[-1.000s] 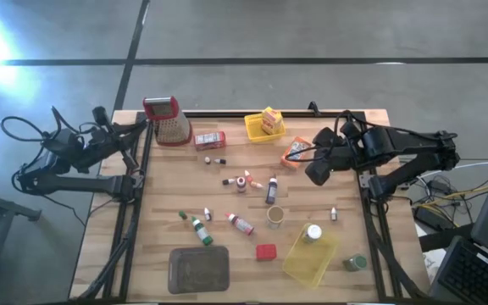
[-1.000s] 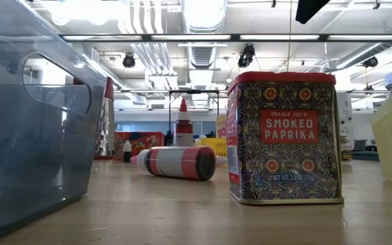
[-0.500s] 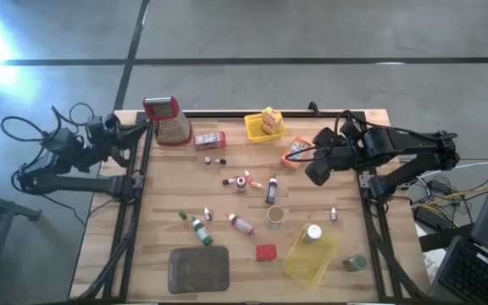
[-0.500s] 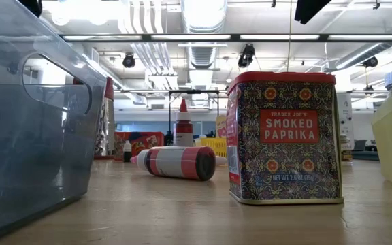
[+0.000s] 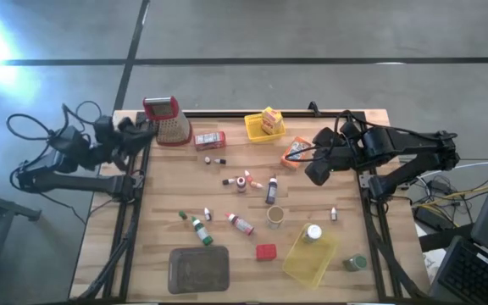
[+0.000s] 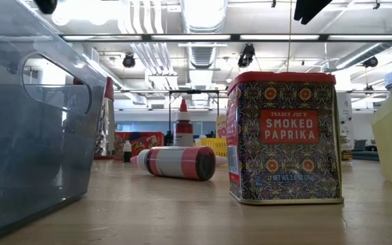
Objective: Pick & Place Kitchen Items
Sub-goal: Put the small green food coloring bottle into the black bin
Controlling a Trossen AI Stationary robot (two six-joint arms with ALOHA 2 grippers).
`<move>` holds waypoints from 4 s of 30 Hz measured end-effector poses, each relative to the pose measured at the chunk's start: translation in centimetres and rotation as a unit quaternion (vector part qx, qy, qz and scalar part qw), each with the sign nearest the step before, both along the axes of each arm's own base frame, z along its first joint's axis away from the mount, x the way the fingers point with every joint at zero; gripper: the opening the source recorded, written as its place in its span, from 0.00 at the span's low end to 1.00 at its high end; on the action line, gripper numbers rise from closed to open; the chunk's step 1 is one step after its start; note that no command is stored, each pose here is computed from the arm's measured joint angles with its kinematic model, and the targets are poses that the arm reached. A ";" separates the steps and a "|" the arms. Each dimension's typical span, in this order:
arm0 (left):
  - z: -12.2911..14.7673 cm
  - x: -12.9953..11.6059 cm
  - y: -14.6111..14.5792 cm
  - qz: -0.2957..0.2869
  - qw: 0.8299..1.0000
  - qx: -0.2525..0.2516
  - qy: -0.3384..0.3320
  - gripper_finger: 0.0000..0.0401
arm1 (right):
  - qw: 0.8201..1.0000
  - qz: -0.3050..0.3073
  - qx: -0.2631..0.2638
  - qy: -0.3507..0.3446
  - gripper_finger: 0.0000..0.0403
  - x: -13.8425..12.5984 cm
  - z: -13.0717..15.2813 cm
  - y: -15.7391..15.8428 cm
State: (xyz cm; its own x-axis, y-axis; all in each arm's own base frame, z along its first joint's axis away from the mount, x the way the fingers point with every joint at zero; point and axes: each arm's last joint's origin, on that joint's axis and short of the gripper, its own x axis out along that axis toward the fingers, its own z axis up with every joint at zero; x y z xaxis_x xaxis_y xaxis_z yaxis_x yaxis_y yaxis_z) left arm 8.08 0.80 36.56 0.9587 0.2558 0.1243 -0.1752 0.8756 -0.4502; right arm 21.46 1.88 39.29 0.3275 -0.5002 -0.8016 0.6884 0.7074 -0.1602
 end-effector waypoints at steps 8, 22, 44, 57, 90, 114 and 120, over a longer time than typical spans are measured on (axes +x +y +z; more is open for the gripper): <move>-0.3 2.4 -0.7 -0.133 0.991 0.016 0.030 0.06 | 1.000 0.000 0.000 0.000 0.53 0.0 0.0 0.0; -2.4 9.5 -2.9 -0.250 0.954 0.056 0.153 0.06 | 1.000 0.000 0.000 0.000 0.60 0.0 0.0 0.0; 1.5 10.4 -7.9 -0.214 0.894 0.060 0.388 0.06 | 1.000 0.000 0.000 0.000 0.78 0.0 0.0 0.0; -1.9 11.8 -9.0 -0.252 0.849 -0.025 0.464 0.08 | 1.000 0.000 0.000 0.000 0.89 0.0 0.0 0.0; -8.4 9.7 -8.5 -0.205 0.742 -0.096 0.631 0.35 | 1.000 0.000 0.000 -0.001 0.70 0.0 0.0 0.0; -14.4 8.3 -7.4 -0.101 0.704 -0.140 0.689 0.44 | 1.000 0.000 0.002 -0.010 0.56 0.2 0.1 0.0; -14.7 8.4 -7.4 -0.129 0.707 -0.095 0.689 0.56 | 1.000 0.000 0.002 -0.011 0.55 0.2 0.1 0.0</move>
